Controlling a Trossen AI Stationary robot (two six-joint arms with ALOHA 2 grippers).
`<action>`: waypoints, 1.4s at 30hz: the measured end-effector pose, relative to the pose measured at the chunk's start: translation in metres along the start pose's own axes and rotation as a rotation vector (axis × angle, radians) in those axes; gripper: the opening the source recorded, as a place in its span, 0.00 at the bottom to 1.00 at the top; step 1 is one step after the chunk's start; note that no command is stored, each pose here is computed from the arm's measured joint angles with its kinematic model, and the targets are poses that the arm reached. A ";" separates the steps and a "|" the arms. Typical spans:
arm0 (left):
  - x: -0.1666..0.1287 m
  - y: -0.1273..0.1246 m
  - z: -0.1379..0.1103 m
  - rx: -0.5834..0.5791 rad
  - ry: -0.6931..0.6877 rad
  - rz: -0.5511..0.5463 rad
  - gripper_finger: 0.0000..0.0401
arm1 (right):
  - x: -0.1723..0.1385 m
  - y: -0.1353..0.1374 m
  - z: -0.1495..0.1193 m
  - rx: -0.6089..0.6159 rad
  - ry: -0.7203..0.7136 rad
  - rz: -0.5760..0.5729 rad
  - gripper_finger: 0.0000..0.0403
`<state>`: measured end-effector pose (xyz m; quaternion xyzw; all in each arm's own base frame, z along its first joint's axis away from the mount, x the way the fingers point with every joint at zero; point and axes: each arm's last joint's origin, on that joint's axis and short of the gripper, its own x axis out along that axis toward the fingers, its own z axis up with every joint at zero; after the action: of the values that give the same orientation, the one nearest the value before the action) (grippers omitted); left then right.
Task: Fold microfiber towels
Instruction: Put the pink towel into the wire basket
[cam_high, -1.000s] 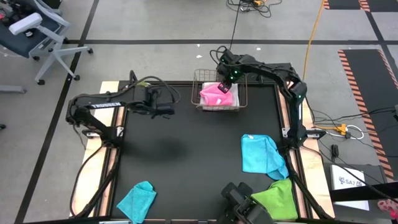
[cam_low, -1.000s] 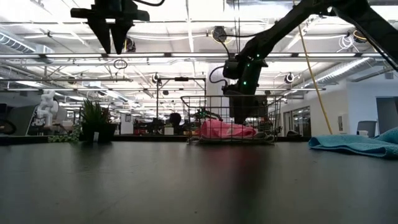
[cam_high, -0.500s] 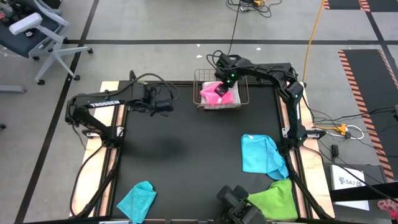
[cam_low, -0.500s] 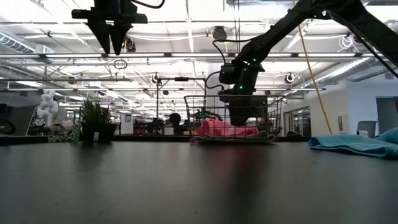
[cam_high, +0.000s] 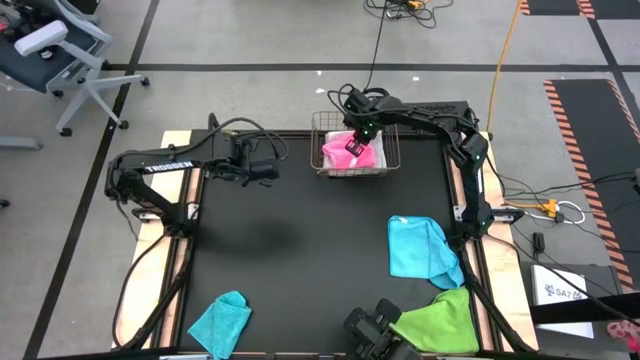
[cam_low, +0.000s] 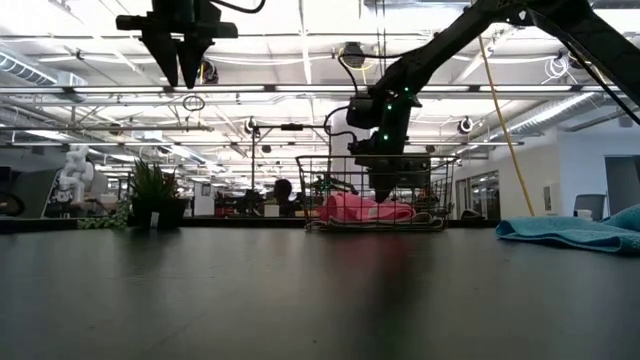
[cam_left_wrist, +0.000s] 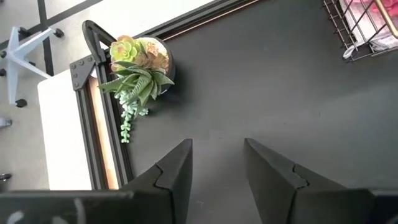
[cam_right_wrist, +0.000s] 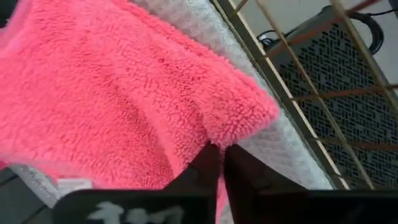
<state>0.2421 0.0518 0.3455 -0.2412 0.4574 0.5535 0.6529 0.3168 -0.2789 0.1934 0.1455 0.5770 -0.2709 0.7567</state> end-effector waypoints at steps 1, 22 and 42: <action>0.000 0.000 0.000 0.000 0.000 0.000 0.36 | -0.003 0.000 -0.001 0.000 0.000 -0.006 0.01; -0.001 -0.001 -0.002 0.007 0.005 -0.009 0.36 | -0.012 0.000 -0.027 -0.059 0.119 -0.053 0.10; -0.001 -0.002 -0.002 0.009 0.006 -0.012 0.36 | -0.065 0.022 -0.024 -0.161 -0.092 0.042 0.37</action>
<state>0.2431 0.0492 0.3453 -0.2427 0.4603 0.5469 0.6558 0.2987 -0.2328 0.2463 0.0836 0.5583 -0.2140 0.7972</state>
